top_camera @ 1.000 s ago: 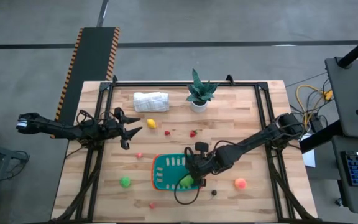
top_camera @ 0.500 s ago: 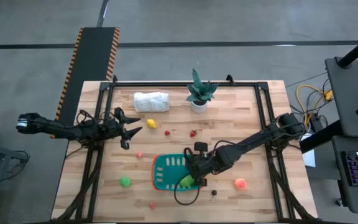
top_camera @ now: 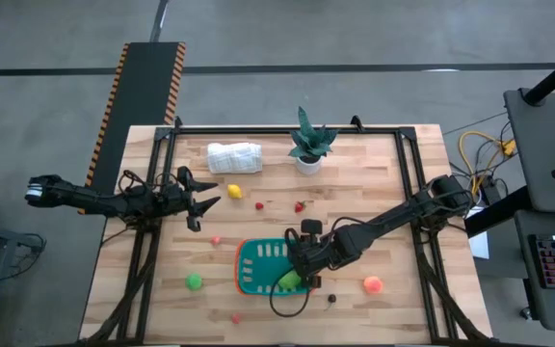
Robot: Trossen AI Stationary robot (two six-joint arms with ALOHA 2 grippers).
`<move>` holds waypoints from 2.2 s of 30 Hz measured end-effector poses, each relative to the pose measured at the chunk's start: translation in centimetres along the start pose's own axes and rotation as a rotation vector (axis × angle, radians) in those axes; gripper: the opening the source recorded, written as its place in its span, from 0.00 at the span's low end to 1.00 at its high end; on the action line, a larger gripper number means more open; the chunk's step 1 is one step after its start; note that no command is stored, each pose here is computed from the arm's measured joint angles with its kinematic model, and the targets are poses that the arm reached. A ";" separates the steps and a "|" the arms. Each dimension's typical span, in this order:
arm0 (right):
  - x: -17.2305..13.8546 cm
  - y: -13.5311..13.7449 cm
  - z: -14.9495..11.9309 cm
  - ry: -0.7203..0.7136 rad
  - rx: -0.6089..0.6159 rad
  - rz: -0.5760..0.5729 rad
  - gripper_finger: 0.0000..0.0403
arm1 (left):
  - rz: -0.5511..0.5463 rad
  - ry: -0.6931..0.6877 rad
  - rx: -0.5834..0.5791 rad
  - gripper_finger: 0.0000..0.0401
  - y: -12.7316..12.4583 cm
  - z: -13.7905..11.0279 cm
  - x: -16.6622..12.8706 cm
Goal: Pick and placing Produce into tupperware
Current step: Put the large pink peach into the blue bin
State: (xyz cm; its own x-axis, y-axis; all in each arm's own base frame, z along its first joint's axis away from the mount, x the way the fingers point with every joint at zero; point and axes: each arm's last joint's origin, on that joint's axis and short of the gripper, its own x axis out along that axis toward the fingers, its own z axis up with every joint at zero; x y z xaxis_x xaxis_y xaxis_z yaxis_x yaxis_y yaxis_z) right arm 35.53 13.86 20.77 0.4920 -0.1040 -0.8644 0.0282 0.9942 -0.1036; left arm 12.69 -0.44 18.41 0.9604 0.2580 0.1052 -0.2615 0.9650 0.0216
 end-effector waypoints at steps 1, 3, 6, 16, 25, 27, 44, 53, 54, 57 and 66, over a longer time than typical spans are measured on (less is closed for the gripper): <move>0.0 0.0 0.0 0.000 0.001 -0.001 0.42 | 0.000 0.000 0.000 0.43 0.0 0.0 0.0; 0.0 -0.1 0.0 0.000 0.003 -0.002 0.44 | 0.000 0.000 0.000 0.43 0.0 0.0 0.0; -0.3 -0.2 0.4 -0.011 0.005 -0.005 0.46 | 0.000 0.000 0.000 0.43 0.0 0.0 0.0; -3.1 0.0 1.6 -0.150 -0.014 -0.007 0.46 | 0.000 0.000 0.000 0.43 0.0 0.0 0.0; -2.8 0.2 1.6 -0.091 -0.021 0.191 0.60 | 0.000 0.000 0.000 0.43 0.0 0.0 0.0; -2.9 0.4 1.6 -0.085 -0.023 0.241 0.68 | 0.000 -0.001 0.003 0.43 0.0 0.0 0.0; -10.0 0.2 0.5 -0.111 -0.035 0.431 0.81 | 0.010 -0.038 0.042 0.43 0.1 0.5 0.0; -16.1 1.5 -3.6 -0.178 -0.111 0.548 0.76 | 0.018 -0.038 0.041 0.43 0.1 0.5 0.0; -16.5 1.6 -4.2 -0.174 -0.108 0.561 0.75 | 0.018 -0.037 0.041 0.43 0.1 0.5 0.0; -17.3 2.0 -5.9 -0.165 -0.098 0.585 0.75 | 0.017 -0.034 0.043 0.43 0.1 0.5 0.0; -16.8 2.6 -6.5 -0.226 0.012 0.453 0.78 | 0.023 -0.010 0.051 0.43 0.0 0.2 0.2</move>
State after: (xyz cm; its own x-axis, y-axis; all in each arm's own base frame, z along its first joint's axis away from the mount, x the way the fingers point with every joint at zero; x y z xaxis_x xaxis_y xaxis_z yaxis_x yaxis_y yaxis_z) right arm 21.72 18.02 31.81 0.6331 0.3445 -0.6932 -0.2224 0.9387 0.2634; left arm 12.86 -0.40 18.58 0.9530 0.2795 0.1165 -0.2886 0.9549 0.0699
